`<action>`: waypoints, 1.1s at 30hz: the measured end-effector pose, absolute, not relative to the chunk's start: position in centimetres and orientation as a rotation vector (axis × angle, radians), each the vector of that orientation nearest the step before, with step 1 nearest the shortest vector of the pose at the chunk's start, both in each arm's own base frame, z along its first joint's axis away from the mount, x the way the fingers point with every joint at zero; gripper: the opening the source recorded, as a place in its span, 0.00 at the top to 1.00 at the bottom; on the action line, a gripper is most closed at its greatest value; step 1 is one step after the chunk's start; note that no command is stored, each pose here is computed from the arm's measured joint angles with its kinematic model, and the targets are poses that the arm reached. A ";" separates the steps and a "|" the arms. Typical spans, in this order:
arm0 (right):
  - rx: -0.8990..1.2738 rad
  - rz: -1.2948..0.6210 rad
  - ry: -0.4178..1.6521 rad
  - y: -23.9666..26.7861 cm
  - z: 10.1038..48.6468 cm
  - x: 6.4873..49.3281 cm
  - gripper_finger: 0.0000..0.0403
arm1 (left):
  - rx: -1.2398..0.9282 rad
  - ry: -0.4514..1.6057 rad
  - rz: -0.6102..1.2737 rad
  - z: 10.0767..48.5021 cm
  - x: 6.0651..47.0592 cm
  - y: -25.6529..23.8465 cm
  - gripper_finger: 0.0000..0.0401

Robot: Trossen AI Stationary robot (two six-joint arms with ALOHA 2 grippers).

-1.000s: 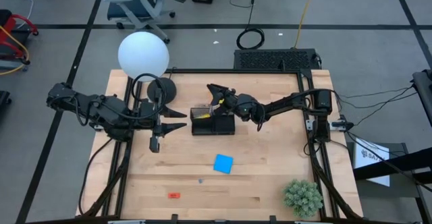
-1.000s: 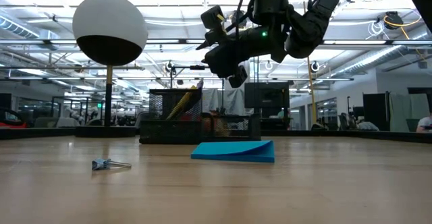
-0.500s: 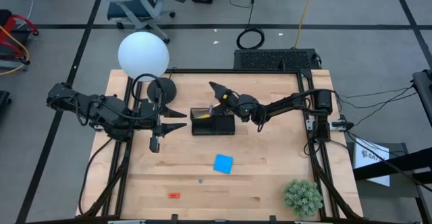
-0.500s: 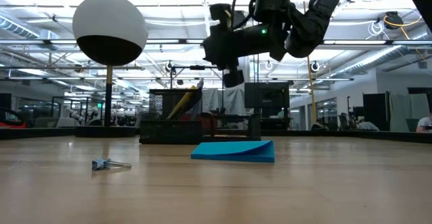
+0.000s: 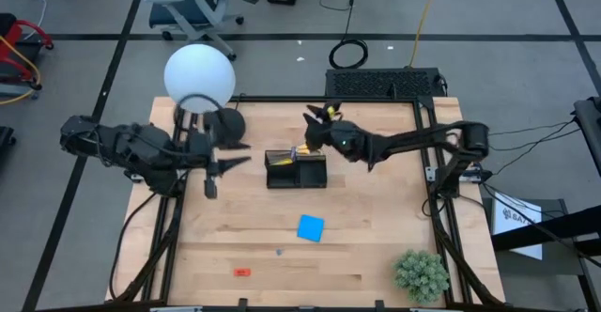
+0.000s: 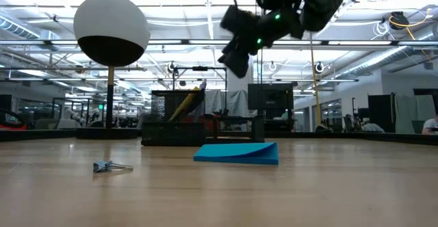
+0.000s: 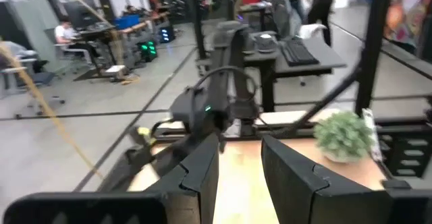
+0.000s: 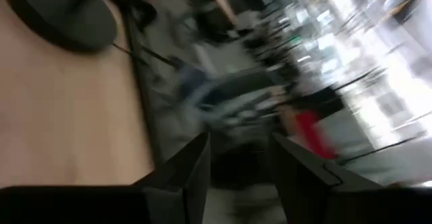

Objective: Pick and place office supplies into organizer
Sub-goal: Put the yellow scissors into the black mesh desk organizer

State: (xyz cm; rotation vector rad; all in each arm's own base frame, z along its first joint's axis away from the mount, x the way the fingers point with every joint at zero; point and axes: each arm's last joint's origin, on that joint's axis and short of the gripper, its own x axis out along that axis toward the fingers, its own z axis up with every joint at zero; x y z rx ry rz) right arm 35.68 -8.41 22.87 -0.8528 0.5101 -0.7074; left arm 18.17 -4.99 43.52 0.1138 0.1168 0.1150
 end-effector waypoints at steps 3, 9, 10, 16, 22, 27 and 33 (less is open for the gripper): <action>-0.595 -0.594 0.431 -9.3 24.5 34.1 0.65 | 0.105 0.101 0.157 44.0 16.9 -3.8 0.70; -0.201 -0.412 0.367 -11.7 26.8 30.9 0.65 | 0.097 0.087 0.230 44.3 15.1 -2.0 0.70; -0.162 -0.404 0.360 -12.1 27.1 30.4 0.65 | 0.096 0.087 0.241 44.2 15.0 -1.8 0.70; 0.020 -0.326 0.442 -13.7 27.4 29.1 0.65 | 0.091 0.093 0.277 43.9 14.7 -1.2 0.70; 0.059 -0.303 0.605 -14.2 28.0 29.8 0.65 | 0.079 0.127 0.291 43.6 14.5 -0.9 0.70; 0.083 -0.300 0.685 -14.7 28.0 30.6 0.65 | 0.067 0.153 0.295 43.3 14.5 -0.9 0.70; 0.124 -0.299 0.742 -15.3 26.3 31.7 0.65 | 0.070 0.181 0.296 42.7 14.6 -0.9 0.70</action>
